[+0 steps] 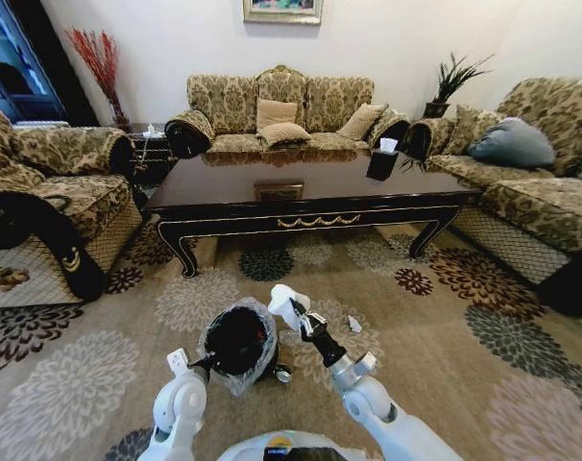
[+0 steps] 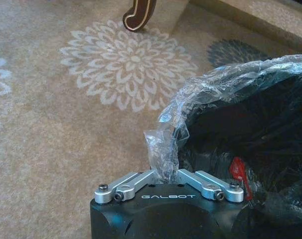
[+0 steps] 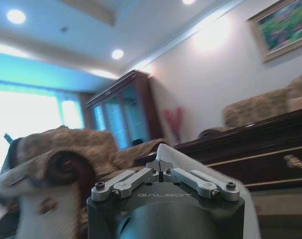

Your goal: Move to the front of the table and pick up the trash from the floor, then place it into the trash bin.

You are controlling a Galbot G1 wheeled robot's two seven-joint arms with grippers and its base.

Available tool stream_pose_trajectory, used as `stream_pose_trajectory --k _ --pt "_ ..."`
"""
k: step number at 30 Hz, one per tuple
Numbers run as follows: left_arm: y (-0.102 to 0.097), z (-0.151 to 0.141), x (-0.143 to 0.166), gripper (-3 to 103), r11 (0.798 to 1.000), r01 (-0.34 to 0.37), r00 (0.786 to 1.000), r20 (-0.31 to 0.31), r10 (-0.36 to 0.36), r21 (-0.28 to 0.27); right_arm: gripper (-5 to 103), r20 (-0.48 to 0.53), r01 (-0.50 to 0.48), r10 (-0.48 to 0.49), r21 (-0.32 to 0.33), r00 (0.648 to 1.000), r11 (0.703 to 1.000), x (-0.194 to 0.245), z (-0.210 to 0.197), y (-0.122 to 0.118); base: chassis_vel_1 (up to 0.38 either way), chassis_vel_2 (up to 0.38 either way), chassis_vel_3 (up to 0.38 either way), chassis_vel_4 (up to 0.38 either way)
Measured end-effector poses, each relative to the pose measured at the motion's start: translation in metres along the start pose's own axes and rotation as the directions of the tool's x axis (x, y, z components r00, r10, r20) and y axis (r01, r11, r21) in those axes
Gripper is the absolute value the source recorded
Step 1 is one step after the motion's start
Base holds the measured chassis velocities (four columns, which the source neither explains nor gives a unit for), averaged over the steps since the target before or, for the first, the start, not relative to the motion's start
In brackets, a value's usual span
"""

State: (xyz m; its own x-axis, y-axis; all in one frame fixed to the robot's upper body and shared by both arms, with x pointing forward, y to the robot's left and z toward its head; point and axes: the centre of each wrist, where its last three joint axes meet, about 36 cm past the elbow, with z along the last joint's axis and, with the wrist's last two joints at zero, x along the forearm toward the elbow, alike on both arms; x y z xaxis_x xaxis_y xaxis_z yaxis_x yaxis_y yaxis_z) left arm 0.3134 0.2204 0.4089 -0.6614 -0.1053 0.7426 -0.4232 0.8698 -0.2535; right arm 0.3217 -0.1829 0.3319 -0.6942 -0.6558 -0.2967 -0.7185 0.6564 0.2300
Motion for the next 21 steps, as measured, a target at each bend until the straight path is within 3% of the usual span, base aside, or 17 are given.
stream_pose_trajectory --k 8,21 --pt "-0.004 -0.002 -0.001 0 0.999 -0.024 1.0 0.001 0.024 0.024 0 -0.043 0.149 -0.148 0.018 0.988 0.989 -0.009 0.017 0.017 0.0 0.0 0.0 0.0" --pt "-0.01 0.001 0.003 0 0.998 -0.044 0.999 -0.003 0.044 0.033 0 -0.062 0.202 -0.201 0.015 0.978 0.979 -0.019 0.031 0.024 0.0 0.0 0.0 0.0"
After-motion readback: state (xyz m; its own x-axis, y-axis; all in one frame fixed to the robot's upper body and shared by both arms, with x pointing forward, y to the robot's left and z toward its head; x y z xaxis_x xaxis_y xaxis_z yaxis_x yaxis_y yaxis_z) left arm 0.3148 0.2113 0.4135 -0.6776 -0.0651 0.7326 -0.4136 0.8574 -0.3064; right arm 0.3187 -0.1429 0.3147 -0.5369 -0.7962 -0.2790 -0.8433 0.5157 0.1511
